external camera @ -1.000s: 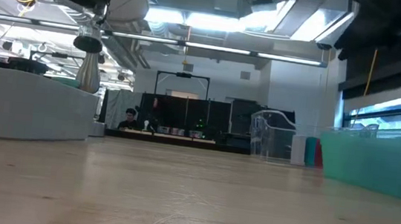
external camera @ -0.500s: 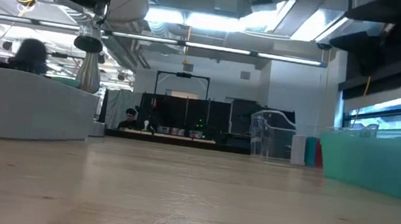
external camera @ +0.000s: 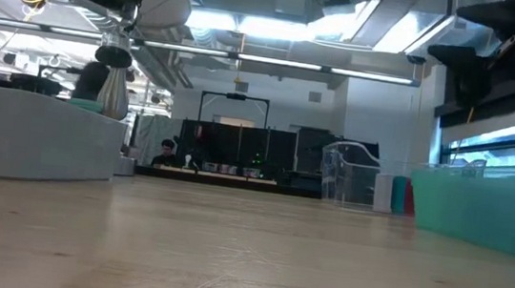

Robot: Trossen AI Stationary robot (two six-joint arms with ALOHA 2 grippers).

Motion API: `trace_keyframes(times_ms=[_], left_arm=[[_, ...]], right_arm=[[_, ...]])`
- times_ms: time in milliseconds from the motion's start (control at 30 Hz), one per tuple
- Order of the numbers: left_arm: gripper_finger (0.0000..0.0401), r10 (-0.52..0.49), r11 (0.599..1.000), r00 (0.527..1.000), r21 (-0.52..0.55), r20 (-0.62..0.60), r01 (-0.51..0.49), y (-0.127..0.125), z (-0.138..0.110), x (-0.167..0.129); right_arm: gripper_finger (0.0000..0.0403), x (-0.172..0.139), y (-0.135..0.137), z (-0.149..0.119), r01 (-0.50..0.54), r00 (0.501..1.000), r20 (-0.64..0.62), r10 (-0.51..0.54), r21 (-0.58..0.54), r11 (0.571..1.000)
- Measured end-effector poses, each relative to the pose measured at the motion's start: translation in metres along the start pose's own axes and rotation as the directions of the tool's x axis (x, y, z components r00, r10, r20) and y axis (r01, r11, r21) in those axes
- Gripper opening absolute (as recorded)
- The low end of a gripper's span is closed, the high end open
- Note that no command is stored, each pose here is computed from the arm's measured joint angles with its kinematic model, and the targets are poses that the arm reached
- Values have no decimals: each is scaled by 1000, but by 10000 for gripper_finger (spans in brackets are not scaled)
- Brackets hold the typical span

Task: Pick & Place Office items
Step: Put the white hourglass into the gray bin

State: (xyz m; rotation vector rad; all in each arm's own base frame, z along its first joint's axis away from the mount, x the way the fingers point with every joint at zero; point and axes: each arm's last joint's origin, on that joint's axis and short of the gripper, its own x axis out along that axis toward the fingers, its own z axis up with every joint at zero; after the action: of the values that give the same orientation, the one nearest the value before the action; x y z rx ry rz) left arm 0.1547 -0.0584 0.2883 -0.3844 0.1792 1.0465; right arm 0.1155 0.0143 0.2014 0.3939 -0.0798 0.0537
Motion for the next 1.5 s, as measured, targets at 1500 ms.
trace_keyframes(times_ms=[1500], left_arm=[[215, 229, 967, 972, 104, 45, -232, -11, 18, 66]], right_arm=[[281, 0, -4, -7, 40, 999, 18, -42, 106, 994]])
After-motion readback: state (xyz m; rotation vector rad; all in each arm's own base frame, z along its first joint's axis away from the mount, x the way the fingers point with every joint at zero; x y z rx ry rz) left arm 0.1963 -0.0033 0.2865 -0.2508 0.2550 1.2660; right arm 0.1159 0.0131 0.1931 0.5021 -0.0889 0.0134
